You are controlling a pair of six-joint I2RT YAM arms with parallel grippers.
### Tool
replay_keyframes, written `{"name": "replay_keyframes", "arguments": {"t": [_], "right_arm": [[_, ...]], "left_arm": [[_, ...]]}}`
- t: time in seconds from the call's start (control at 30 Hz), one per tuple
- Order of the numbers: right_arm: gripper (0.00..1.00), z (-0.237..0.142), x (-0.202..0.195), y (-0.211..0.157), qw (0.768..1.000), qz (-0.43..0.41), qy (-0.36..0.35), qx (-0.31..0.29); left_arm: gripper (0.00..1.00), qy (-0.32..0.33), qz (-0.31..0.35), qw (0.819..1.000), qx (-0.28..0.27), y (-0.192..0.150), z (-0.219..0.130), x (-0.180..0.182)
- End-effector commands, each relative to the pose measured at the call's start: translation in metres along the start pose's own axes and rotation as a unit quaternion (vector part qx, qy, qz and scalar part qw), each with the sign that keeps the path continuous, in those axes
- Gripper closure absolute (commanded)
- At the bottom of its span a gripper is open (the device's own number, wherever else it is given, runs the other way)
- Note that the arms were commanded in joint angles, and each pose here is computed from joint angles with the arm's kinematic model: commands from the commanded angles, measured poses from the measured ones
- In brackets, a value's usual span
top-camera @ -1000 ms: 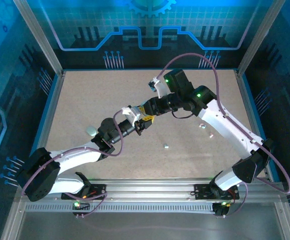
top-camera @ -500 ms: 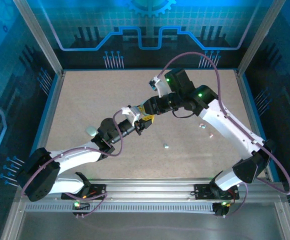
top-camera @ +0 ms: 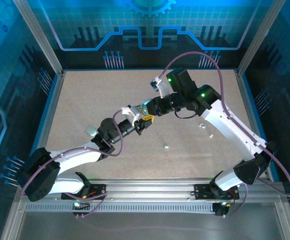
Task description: Insert the wireless bluetooth earbuds into the charging case
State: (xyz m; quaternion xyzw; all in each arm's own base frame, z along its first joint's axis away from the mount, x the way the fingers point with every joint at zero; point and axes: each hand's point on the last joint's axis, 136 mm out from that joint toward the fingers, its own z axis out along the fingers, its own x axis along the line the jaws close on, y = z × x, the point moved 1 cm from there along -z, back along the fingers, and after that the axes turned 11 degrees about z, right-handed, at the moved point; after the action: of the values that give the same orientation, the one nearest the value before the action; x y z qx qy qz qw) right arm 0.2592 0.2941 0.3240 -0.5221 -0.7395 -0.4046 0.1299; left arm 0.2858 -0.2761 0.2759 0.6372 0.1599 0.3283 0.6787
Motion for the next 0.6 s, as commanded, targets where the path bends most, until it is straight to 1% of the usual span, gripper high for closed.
{"name": "replay_keyframes", "arguments": {"t": [0.0,0.33,0.57], "right_arm": [[0.82,-0.002,0.000,-0.006,1.000,-0.006,-0.007,0.016],[0.82,0.009,0.002,-0.003,1.000,-0.008,-0.006,0.022],[0.81,0.011,-0.008,-0.004,0.999,-0.010,-0.040,0.021]], "left_arm": [[0.64,0.008,0.000,0.999,-0.037,0.024,0.002,0.003],[0.64,0.001,-0.001,0.999,-0.038,0.025,0.003,0.001],[0.64,0.005,0.000,0.999,-0.039,0.026,0.001,0.002]]}}
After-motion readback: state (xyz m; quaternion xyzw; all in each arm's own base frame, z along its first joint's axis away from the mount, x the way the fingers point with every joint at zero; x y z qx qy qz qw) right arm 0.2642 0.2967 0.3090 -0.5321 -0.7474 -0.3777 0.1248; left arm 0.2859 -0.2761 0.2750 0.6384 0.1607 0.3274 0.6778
